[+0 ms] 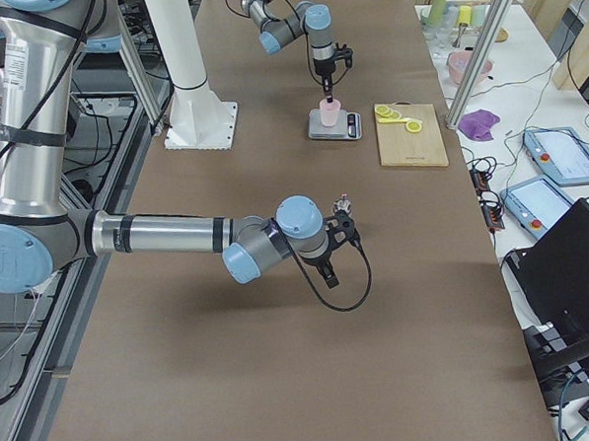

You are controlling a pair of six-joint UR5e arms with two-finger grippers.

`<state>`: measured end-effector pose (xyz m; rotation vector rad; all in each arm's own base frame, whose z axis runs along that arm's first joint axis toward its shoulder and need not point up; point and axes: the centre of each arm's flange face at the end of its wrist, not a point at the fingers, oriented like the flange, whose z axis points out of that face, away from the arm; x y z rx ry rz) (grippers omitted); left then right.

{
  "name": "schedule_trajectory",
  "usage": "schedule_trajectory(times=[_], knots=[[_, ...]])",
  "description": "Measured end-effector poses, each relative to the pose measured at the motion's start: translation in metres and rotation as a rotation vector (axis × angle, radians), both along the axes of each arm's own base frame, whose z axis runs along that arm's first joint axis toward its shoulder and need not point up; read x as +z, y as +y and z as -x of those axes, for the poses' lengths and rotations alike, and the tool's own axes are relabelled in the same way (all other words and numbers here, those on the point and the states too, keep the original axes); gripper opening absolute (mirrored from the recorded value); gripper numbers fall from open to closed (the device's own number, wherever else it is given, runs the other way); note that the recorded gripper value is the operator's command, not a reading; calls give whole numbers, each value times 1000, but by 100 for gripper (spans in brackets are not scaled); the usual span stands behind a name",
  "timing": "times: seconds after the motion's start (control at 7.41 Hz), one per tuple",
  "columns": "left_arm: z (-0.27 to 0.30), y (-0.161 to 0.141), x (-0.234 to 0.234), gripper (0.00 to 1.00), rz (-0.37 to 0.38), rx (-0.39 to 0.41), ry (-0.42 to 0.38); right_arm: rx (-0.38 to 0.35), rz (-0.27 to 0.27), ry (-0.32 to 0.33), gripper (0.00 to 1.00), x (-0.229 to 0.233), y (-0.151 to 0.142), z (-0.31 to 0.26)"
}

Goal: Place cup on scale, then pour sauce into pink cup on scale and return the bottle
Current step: 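Carry the pink cup with the left gripper onto the scale and lower it, then open the left gripper and withdraw it away from the cup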

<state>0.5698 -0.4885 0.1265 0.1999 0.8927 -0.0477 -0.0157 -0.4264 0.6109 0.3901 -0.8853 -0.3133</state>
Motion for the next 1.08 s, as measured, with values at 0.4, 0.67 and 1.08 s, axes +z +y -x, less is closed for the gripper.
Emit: schedule_trajectory(times=[0.4,0.67,1.08], knots=[[-2,-2,2,98,-7,1,11,0,-1,0,99,-1,0,0],[2,0,-2,98,-16,0,22,0,-2,0,99,-1,-1,0],[15,5,-12,98,-39,2,48,1,-1,-1,99,-1,-1,0]])
